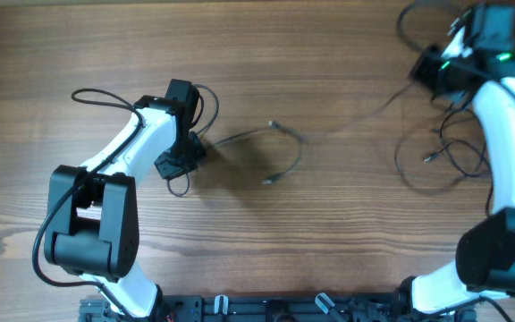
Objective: Untangle cables
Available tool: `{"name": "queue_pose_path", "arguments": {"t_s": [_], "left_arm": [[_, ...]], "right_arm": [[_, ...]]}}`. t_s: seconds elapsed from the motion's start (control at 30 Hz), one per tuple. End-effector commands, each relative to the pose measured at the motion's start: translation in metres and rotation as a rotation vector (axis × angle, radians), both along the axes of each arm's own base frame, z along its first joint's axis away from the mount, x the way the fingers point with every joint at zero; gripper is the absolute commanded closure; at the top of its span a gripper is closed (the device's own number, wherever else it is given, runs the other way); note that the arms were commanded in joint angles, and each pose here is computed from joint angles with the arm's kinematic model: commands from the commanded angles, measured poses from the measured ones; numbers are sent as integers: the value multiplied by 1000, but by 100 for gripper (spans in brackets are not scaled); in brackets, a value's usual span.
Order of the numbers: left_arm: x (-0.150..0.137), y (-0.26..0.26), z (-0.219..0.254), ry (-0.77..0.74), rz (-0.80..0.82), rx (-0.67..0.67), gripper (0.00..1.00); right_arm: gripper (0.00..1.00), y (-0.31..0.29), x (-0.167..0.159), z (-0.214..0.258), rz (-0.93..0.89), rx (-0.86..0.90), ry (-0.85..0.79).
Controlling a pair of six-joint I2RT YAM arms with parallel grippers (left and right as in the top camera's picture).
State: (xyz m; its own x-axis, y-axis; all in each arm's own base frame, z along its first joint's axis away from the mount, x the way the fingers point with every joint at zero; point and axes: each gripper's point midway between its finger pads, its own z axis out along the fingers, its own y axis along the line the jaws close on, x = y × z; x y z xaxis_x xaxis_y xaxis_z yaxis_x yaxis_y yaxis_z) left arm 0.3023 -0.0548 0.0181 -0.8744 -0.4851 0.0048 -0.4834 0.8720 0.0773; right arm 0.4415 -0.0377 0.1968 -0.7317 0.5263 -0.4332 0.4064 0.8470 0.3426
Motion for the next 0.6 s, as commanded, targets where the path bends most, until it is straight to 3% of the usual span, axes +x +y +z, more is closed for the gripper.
{"name": "queue_pose_path", "arguments": {"t_s": [0.0, 0.37, 0.57], "left_arm": [[-1, 1, -2, 4, 20, 4, 95], [-1, 1, -2, 4, 20, 4, 95], [-1, 1, -2, 5, 20, 4, 95]], "right_arm": [[96, -29, 8, 61, -27, -51, -143], [96, -152, -25, 76, -383, 10, -179], [96, -185, -49, 64, -514, -112, -93]]}}
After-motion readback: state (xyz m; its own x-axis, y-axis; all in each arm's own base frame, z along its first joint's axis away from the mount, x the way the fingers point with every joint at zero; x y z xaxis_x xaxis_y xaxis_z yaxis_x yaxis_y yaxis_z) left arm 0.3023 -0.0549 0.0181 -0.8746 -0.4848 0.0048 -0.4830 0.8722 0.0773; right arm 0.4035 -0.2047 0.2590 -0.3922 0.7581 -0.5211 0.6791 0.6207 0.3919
